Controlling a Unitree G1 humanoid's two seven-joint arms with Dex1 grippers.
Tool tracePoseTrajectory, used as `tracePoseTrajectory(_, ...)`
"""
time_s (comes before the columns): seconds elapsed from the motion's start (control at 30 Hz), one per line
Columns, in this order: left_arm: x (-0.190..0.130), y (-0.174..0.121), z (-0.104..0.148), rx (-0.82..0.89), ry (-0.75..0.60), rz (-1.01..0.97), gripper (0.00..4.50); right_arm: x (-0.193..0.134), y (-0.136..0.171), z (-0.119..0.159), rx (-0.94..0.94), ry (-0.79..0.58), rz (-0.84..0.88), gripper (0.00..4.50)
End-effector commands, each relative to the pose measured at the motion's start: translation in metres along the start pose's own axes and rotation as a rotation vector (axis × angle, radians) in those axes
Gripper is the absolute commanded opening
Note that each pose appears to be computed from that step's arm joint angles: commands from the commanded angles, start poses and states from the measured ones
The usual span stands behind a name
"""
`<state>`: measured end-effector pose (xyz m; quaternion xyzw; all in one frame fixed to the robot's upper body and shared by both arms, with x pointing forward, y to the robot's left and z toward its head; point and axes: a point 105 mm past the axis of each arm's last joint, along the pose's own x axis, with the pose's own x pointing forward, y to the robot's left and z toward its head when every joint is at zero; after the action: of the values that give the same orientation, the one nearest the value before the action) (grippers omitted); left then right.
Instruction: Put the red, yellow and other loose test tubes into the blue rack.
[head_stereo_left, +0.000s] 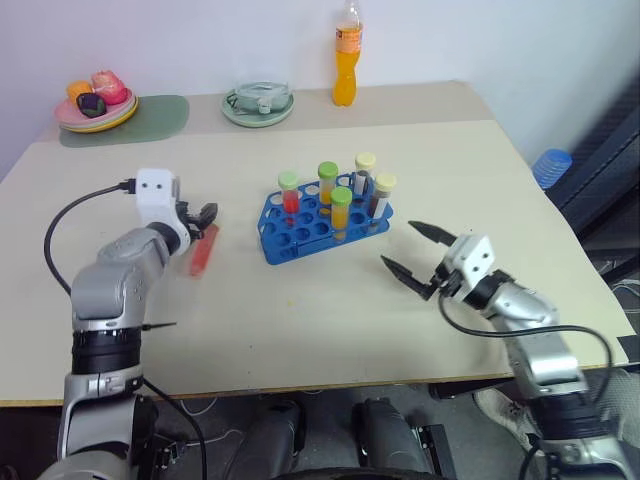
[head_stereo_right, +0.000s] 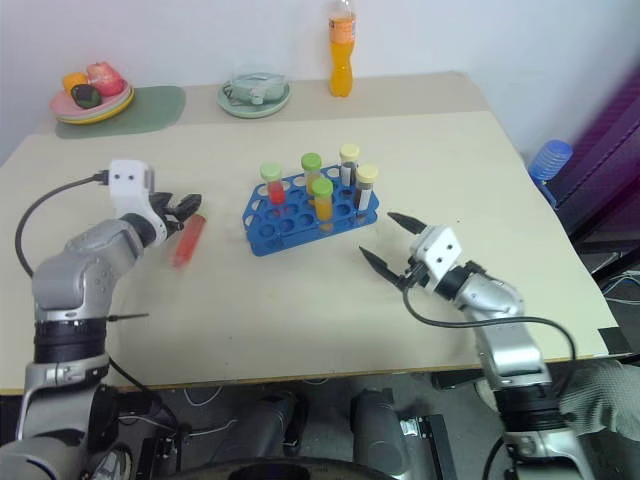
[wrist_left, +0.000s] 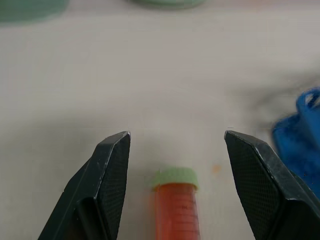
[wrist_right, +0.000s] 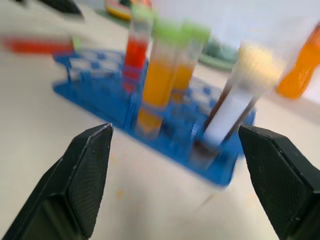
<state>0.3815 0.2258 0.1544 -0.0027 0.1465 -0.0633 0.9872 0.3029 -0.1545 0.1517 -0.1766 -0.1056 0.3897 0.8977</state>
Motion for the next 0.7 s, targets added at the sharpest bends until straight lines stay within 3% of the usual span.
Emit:
tracePoseTrajectory(0.03,0.001,-0.002,0.017,-0.018,0.148,0.023,3.07,0.004,-0.01,0.063,0.002,-0.095,0.091,4.07)
tracePoseTrajectory(0.27,0.002,-0.019,0.027,-0.122,0.374,-0.015,3.07,0.011,-0.001,0.095,0.048,-0.051,0.235,4.07)
tracePoseTrajectory(0.7,0.002,-0.024,0.018,-0.062,0.505,0.025,3.07,0.005,-0.005,0.08,0.183,0.161,0.298,4.07)
